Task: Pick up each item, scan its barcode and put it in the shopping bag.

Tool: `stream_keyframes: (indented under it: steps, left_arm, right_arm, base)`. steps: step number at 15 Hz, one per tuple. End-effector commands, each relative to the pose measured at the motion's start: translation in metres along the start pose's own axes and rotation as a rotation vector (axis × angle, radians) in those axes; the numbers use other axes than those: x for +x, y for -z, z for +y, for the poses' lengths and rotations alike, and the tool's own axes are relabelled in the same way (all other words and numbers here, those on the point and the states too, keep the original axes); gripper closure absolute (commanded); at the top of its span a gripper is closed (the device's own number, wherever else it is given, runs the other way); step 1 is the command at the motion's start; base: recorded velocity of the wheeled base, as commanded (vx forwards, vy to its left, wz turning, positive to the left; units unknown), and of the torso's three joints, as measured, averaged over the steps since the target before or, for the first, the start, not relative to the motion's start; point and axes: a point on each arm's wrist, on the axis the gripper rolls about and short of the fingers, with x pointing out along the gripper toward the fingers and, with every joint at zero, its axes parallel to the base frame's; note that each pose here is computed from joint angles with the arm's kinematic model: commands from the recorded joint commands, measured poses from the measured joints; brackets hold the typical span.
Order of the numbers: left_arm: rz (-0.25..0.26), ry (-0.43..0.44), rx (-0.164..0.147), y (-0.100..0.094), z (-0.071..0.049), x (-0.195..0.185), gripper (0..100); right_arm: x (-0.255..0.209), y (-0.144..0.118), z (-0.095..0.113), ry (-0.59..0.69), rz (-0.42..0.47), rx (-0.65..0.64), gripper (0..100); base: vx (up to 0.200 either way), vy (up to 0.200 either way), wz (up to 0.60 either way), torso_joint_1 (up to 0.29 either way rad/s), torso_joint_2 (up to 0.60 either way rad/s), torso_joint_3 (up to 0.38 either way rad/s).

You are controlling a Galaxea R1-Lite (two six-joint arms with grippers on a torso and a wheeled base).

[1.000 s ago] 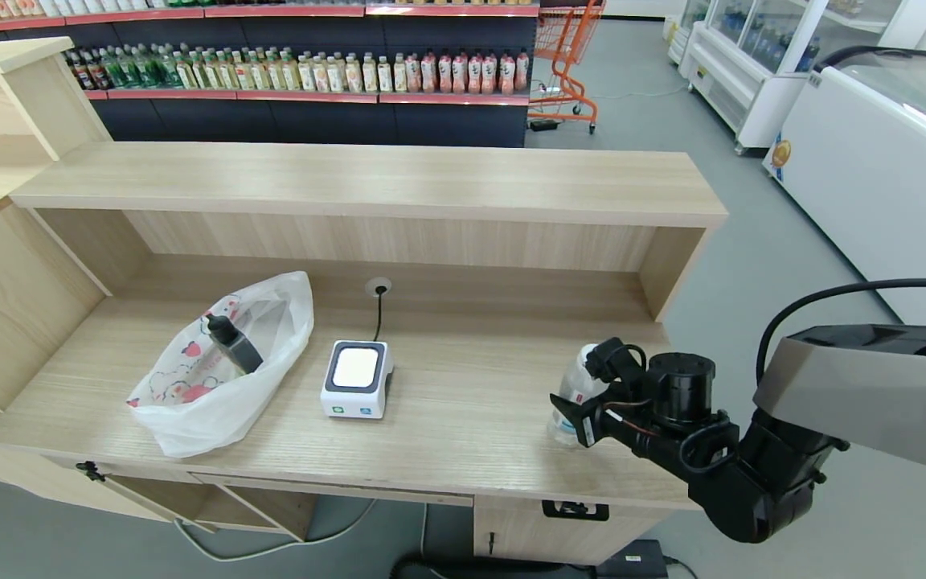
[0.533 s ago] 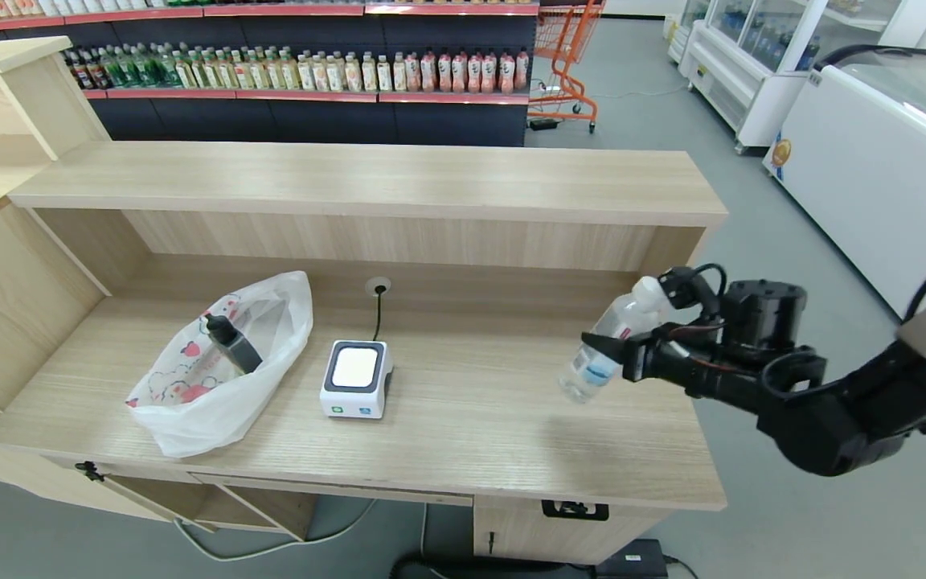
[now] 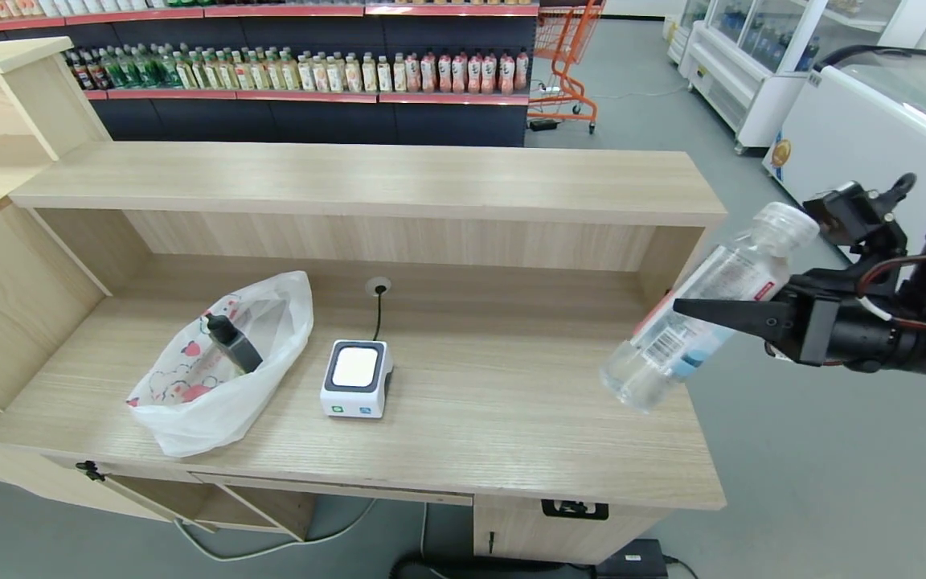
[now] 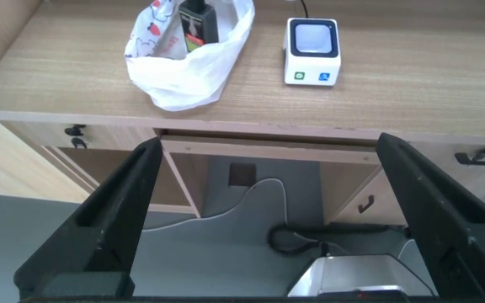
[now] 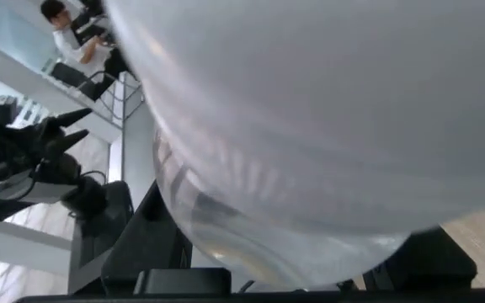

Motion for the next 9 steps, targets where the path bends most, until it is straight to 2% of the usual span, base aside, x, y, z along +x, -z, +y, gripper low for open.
stream_keyframes:
  steps: [1, 6, 9]
  left_arm:
    - [0.001, 0.0, 0.0, 0.0, 0.0, 0.0, 0]
    - [0.001, 0.0, 0.0, 0.0, 0.0, 0.0, 0]
    - [0.001, 0.0, 0.0, 0.0, 0.0, 0.0, 0]
  right_arm:
    - [-0.006, -0.008, 0.032, -0.08, -0.008, -0.062, 100]
    - [0.001, -0.003, 0.069, -0.194, 0.004, -0.091, 100]
    - [0.006, 0.014, 0.076, -0.236, 0.039, -0.048, 100]
  base:
    - [0.0, 0.0, 0.0, 0.0, 0.0, 0.0]
    - [0.0, 0.0, 0.0, 0.0, 0.0, 0.0]
    - [0.0, 0.0, 0.0, 0.0, 0.0, 0.0]
